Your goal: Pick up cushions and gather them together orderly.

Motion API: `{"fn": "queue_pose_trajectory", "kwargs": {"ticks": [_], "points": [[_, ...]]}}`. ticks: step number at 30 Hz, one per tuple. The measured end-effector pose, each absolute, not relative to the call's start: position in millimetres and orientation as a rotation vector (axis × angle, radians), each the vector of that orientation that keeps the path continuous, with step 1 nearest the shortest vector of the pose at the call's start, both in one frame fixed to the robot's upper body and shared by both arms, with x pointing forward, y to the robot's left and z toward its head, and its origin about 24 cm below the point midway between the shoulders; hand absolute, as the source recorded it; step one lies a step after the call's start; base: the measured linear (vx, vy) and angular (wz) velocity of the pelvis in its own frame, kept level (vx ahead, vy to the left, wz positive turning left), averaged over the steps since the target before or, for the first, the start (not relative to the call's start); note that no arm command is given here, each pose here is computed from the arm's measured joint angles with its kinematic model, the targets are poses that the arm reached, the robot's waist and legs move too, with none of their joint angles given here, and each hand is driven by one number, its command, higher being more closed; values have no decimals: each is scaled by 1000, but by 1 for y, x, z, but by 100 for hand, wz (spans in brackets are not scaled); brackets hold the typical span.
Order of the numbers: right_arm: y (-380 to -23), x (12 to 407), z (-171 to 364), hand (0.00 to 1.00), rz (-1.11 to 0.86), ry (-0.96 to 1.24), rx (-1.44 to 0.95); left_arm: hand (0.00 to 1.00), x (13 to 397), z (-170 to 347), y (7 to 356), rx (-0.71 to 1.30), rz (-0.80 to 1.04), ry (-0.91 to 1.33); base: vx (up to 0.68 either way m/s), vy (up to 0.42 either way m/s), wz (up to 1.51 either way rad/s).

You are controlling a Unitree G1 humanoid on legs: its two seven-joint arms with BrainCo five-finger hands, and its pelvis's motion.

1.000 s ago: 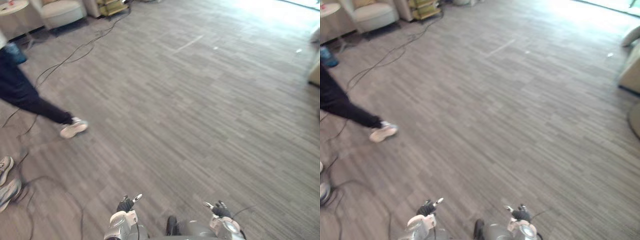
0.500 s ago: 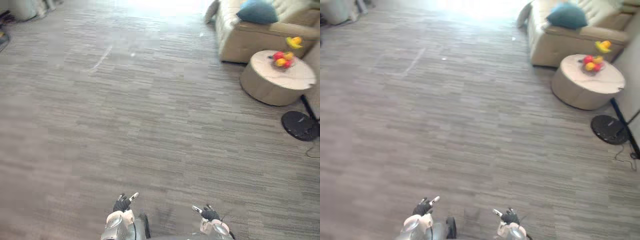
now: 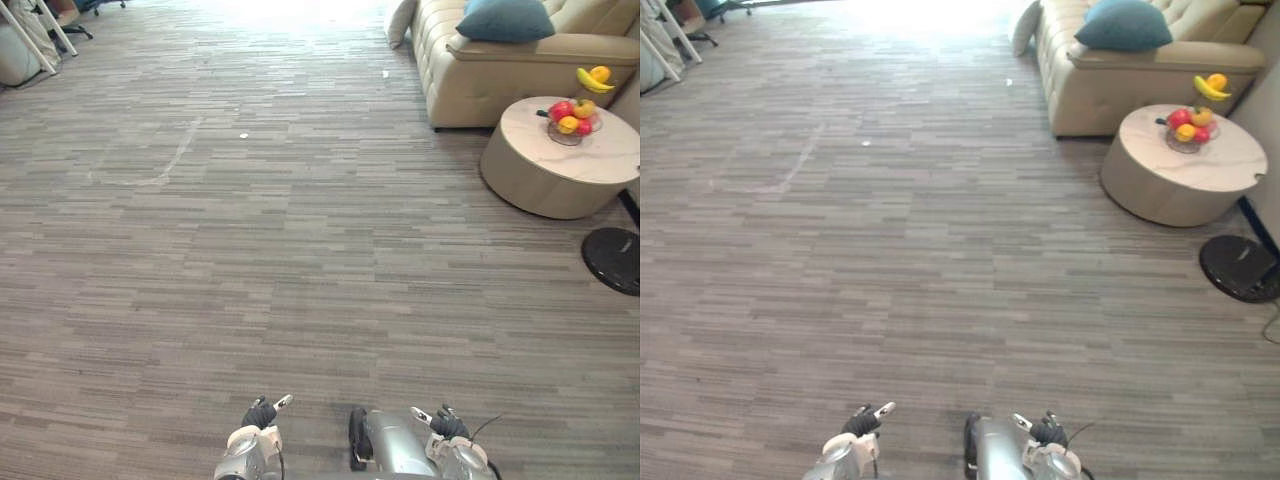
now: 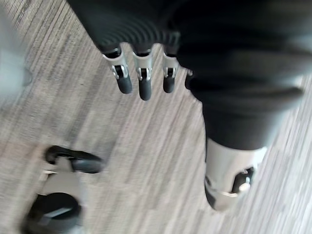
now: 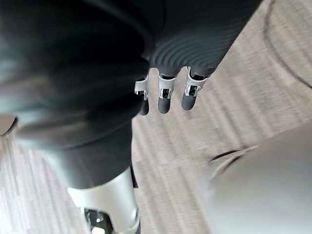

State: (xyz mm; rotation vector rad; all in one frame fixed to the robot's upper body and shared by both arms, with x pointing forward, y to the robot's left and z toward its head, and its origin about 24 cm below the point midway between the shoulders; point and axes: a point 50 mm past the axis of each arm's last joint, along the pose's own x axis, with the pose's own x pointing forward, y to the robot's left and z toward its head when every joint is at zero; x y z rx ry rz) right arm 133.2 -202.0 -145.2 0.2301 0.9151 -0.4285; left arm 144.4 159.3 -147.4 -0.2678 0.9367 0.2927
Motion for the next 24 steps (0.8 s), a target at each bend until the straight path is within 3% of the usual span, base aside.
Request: {"fn": "queue_pose_trajectory", "kwargs": {"ticks": [7,15,24], "points": [[-176,135,-148,0,-334,953,232,0,148,-140,168,-281,336,859,558,48,-72],[-160,119,-154,0,-316,997,264,0,138,-144,188,-240,375,891,763,318,-47],[-188,131,-144,0,-379,892,247,0,132,-153,166,-279,336,978,512,86,10]]}}
